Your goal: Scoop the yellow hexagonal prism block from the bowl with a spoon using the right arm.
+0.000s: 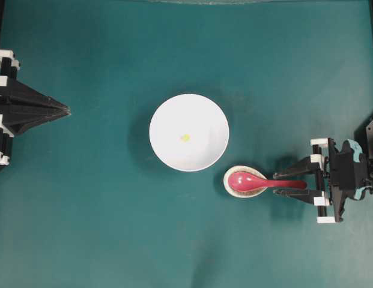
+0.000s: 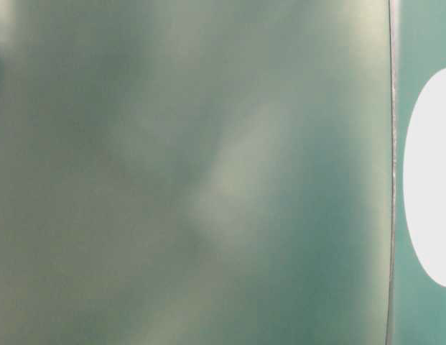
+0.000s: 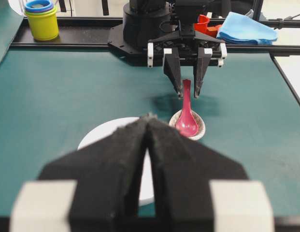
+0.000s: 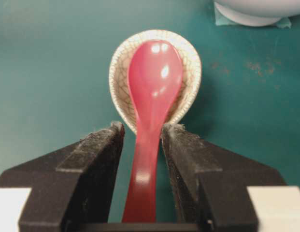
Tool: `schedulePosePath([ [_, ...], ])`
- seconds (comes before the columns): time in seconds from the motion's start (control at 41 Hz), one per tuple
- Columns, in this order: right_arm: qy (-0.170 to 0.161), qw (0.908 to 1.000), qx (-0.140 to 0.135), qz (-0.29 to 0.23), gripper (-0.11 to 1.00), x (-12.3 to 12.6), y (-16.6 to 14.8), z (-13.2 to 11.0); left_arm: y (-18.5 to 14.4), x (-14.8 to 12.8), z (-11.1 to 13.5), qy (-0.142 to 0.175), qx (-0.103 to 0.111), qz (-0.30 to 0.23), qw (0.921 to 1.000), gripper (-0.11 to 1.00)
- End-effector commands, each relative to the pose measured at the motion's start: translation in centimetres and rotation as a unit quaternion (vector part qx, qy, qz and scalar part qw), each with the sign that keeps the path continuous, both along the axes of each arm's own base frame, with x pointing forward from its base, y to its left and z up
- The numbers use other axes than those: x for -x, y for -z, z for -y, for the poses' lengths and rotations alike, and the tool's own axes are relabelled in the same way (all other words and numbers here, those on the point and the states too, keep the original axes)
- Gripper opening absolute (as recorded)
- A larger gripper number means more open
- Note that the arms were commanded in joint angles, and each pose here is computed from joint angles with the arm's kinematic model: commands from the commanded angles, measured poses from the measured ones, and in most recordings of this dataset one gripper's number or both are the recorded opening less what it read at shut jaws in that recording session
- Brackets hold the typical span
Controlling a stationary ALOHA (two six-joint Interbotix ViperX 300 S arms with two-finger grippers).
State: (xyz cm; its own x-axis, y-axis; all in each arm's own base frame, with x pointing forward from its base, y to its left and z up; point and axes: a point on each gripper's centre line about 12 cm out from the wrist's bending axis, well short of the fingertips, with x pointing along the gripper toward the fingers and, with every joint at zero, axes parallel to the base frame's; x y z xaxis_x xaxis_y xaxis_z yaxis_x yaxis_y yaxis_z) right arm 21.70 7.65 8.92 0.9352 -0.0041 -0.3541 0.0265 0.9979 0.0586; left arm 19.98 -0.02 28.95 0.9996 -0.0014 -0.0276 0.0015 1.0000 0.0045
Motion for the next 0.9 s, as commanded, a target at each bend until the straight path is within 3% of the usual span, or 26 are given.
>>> schedulePosePath([
  [0.0,0.000,1.0000,-0.006,0.004,0.45,-0.01,-0.12,-0.16,-0.73,-0.24,0.00,0.000,-0.001,0.008,1.0000,0.04],
  [0.878,-0.001,0.9997,-0.010,-0.024,0.44,0.59,0.60,-0.02,-0.85,-0.19,0.01,0.000,-0.002,0.011,0.9999,0.04],
])
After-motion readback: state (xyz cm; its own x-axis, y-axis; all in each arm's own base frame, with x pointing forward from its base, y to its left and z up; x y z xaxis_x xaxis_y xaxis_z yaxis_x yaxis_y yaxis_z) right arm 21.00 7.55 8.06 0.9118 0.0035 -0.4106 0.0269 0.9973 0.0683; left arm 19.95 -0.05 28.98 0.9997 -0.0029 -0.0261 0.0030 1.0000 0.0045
